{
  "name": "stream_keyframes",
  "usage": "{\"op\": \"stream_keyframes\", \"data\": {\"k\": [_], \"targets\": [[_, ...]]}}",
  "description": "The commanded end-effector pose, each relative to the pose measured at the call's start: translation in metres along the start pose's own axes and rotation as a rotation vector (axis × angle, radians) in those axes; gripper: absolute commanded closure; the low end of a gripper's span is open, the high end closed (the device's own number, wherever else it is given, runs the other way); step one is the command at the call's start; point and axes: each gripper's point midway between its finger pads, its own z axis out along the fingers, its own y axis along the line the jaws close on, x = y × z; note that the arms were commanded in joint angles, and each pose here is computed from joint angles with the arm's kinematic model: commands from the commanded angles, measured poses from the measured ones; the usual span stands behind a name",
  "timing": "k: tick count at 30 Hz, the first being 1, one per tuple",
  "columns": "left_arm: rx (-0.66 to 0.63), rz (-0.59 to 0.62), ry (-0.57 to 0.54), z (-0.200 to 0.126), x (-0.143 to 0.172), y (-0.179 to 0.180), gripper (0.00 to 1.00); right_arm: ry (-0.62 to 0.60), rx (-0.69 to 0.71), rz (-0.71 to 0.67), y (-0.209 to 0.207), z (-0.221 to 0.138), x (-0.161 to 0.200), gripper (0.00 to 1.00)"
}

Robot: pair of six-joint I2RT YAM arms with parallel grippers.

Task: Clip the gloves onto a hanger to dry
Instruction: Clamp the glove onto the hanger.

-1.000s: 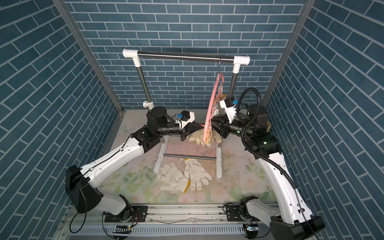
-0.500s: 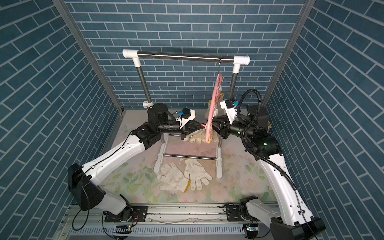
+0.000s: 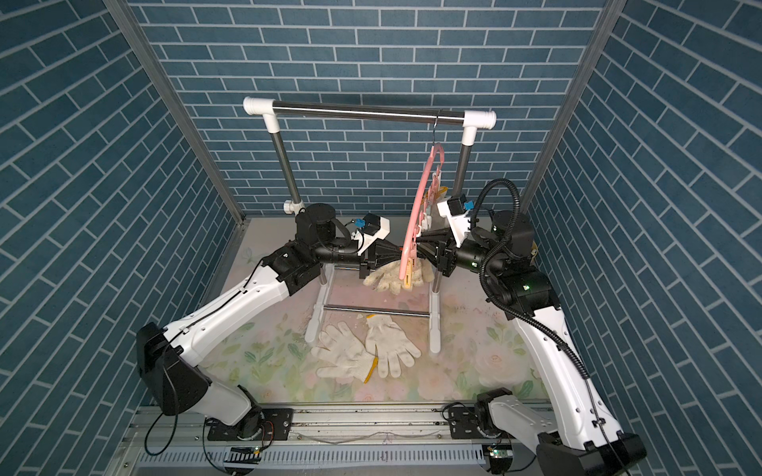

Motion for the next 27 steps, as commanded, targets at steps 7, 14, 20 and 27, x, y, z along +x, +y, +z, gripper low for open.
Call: {"op": "stream_keyframes", "data": {"k": [7, 14, 20, 27], "targets": [[0.078, 0.073, -0.096, -0.002, -0.038, -0.023, 1.0, 0.01, 0.06, -0.038, -0.016, 0.003, 0.008, 0.99], [0.079, 0.091, -0.119, -0.006, -0.042, -0.028, 1.0, 0.01, 0.062, -0.036, -0.018, 0.004, 0.009, 1.0], [0.109, 0.092, -0.189, -0.014, -0.061, -0.036, 1.0, -0.007, 0.072, -0.05, -0.02, 0.004, 0.009, 1.0], [0.124, 0.094, -0.195, -0.016, -0.065, -0.04, 1.0, -0.013, 0.078, -0.054, -0.022, 0.004, 0.007, 1.0]]}}
